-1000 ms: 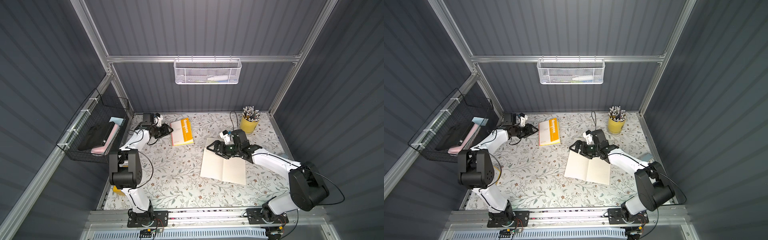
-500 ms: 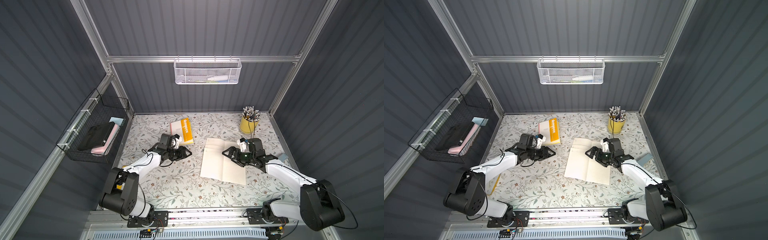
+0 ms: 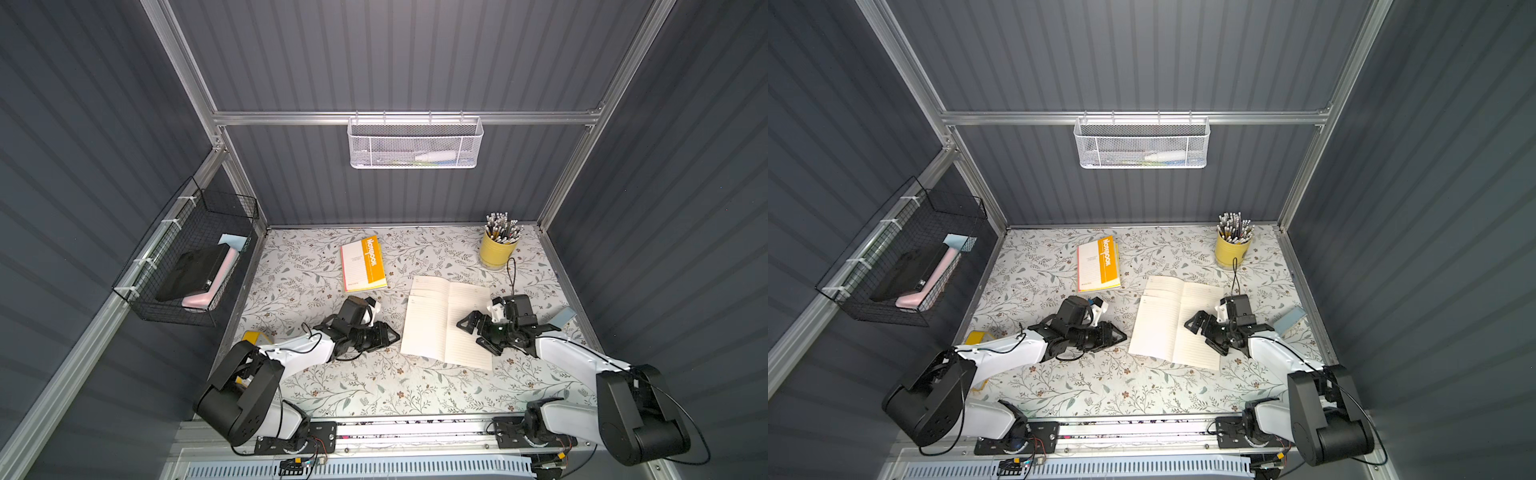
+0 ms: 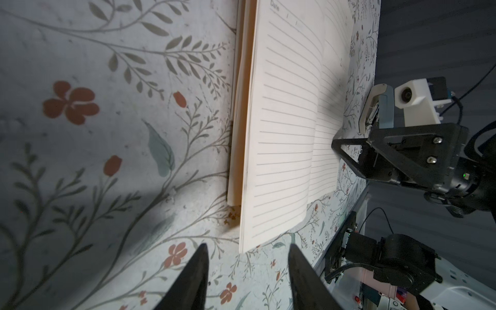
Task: Close the notebook
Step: Close the notebook at the center of the board.
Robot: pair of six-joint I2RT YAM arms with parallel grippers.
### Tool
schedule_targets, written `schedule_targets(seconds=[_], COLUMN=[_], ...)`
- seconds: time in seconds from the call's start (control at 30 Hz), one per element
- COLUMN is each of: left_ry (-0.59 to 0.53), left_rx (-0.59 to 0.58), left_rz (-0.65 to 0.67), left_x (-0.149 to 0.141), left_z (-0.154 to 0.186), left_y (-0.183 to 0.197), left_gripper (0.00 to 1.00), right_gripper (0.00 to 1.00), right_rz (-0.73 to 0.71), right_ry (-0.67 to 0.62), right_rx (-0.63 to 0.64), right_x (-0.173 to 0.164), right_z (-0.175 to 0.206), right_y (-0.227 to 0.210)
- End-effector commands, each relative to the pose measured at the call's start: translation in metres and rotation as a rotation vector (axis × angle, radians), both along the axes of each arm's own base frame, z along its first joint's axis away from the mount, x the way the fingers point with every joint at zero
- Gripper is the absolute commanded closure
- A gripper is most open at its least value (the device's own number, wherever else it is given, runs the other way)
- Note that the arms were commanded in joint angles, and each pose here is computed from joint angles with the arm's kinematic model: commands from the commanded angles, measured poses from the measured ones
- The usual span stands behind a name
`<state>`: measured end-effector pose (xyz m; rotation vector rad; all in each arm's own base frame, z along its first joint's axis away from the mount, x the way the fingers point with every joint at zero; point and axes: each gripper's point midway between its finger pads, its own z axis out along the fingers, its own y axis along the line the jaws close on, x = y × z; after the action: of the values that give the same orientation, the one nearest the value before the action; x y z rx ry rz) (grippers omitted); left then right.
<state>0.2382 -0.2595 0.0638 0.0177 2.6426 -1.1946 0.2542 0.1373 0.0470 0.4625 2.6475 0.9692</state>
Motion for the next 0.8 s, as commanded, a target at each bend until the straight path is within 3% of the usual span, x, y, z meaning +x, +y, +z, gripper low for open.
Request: schedule_targets(seconds=[0.0,0.53,0.77], left_ry=[-0.001,0.098,0.127], left_rx=[-0.011,-0.131,-0.146], left_rz=[0.009,-0.082,-0.095], left_x=[0.003,-0.011,-0.018], left_z=[-0.005,-0.023,-0.024], left_y=[-0.005,-0.035,-0.038], left_gripper=[0.53,0.54,0.72], right_gripper=[0.01,0.01,0.01], right_rz=[-0.024,-0.012,-0.007], right_ry=[0.018,0.052,0.052], right_rx=[-0.04,-0.023,-0.016], right_x=[-0.005,-0.01,-0.012], right_z=[-0.007,-0.015,-0.016], right_y=[-0.009,-0.006,-0.005])
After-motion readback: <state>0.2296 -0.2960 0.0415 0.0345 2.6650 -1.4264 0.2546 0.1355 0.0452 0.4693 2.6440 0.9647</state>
